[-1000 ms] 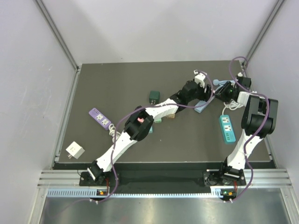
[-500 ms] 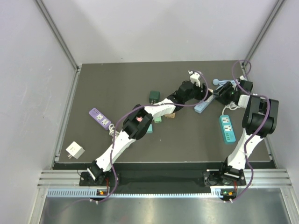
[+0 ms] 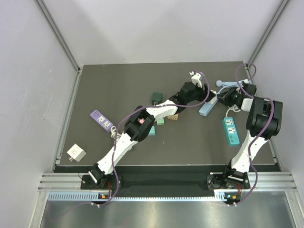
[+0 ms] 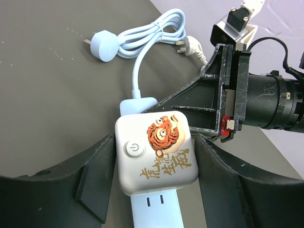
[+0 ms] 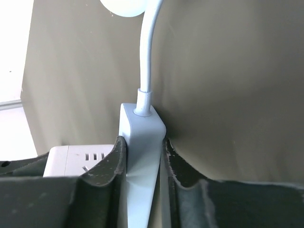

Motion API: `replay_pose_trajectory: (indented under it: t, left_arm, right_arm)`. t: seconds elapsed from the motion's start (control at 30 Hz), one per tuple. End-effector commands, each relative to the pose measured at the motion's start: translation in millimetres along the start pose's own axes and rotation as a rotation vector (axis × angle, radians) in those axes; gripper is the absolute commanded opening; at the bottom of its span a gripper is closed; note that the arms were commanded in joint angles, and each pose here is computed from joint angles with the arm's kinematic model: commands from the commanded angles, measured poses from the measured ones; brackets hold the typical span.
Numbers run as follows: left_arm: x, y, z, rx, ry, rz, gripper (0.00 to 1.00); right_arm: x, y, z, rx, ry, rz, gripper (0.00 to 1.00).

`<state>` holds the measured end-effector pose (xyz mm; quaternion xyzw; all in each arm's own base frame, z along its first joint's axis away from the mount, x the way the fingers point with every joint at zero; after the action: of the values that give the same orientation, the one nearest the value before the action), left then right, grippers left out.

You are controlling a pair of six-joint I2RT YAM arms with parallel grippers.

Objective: Pull the plug off the socket

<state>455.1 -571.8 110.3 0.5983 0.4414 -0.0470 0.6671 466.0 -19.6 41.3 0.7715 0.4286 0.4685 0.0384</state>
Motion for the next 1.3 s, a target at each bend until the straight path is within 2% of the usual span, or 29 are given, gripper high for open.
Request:
replay_pose_trajectory:
  t: [0.0, 0.03, 0.2, 0.27, 0.33, 0.37, 0.4, 0.47, 0.63, 0.8, 0.83, 0.87, 0.9, 0.93, 0.97, 1.0, 1.03, 1.2, 1.27]
  left_arm:
    - [-46, 14, -5, 0.003, -0.083, 0.006, 0.0]
    - [-44, 11, -5, 0.006, -0.071, 0.015, 0.0]
    - [-47, -4, -7, 0.035, 0.032, 0.245, 0.0]
    - [-47, 1, -9, 0.022, 0.061, 0.279, 0.0]
    - [-46, 5, -9, 0.014, 0.057, 0.228, 0.0]
    - [-54, 1, -9, 0.042, -0.008, 0.085, 0.0]
    - [-53, 21, -10, 0.0, -0.062, 0.006, 0.0]
    - [-54, 23, -12, 0.013, -0.102, -0.132, 0.0]
    - [-61, 36, -20, 0.004, -0.108, -0.101, 0.0]
    - [-61, 45, -27, -0.007, -0.118, -0.177, 0.0]
    - [-64, 49, -26, -0.009, -0.117, -0.165, 0.0]
    - [-66, 48, -26, -0.006, -0.108, -0.094, 0.0]
    - [-66, 31, -25, 0.047, -0.059, -0.04, 0.0]
    - [-72, 43, -22, 0.005, -0.01, 0.042, 0.0]
    - [-68, 38, -21, 0.016, 0.032, 0.198, 0.0]
    - [-73, 20, -23, 0.069, 0.071, 0.262, 0.0]
    - [-77, 22, -22, 0.062, 0.082, 0.307, 0.0]
    - [-73, 12, -30, 0.098, 0.16, 0.465, 0.0]
    - [-76, 14, -33, 0.099, 0.139, 0.418, 0.0]
  right_arm:
    - [-1, -34, 6, 0.081, -0.015, -0.107, 0.0]
    - [0, -34, 6, 0.081, -0.016, -0.119, 0.0]
    - [-7, -29, 5, 0.054, -0.078, -0.156, 0.0]
    - [-9, -30, 4, 0.047, -0.092, -0.159, 0.0]
    - [-9, -30, 4, 0.047, -0.09, -0.16, 0.0]
    - [-9, -30, 4, 0.045, -0.09, -0.159, 0.0]
    - [-10, -33, 4, 0.048, -0.092, -0.151, 0.0]
    - [-10, -38, 7, 0.06, -0.081, -0.126, 0.0]
    - [-12, -38, 10, 0.066, -0.08, -0.104, 0.0]
    - [-14, -39, 10, 0.071, -0.077, -0.096, 0.0]
    - [-14, -39, 10, 0.071, -0.075, -0.094, 0.0]
    - [-15, -39, 10, 0.072, -0.075, -0.094, 0.0]
    - [-14, -39, 10, 0.072, -0.074, -0.092, 0.0]
    - [-14, -39, 10, 0.072, -0.074, -0.092, 0.0]
    - [-15, -39, 10, 0.071, -0.076, -0.091, 0.0]
    - [-15, -39, 10, 0.07, -0.078, -0.091, 0.0]
    - [-15, -38, 10, 0.067, -0.078, -0.092, 0.0]
    - [-14, -39, 10, 0.068, -0.078, -0.093, 0.0]
    - [-15, -39, 10, 0.069, -0.079, -0.092, 0.0]
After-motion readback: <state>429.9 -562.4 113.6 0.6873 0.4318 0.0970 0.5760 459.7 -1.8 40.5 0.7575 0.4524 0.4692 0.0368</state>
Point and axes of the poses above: each gripper's point midway between its finger pads, its own z axis out along the fingers, its own x axis along the line the jaws close on, y = z × x, the point moved 1 cm from there along -z, back along the fingers, and after that the axes turned 8 degrees about -z, right-handed, at the moved point
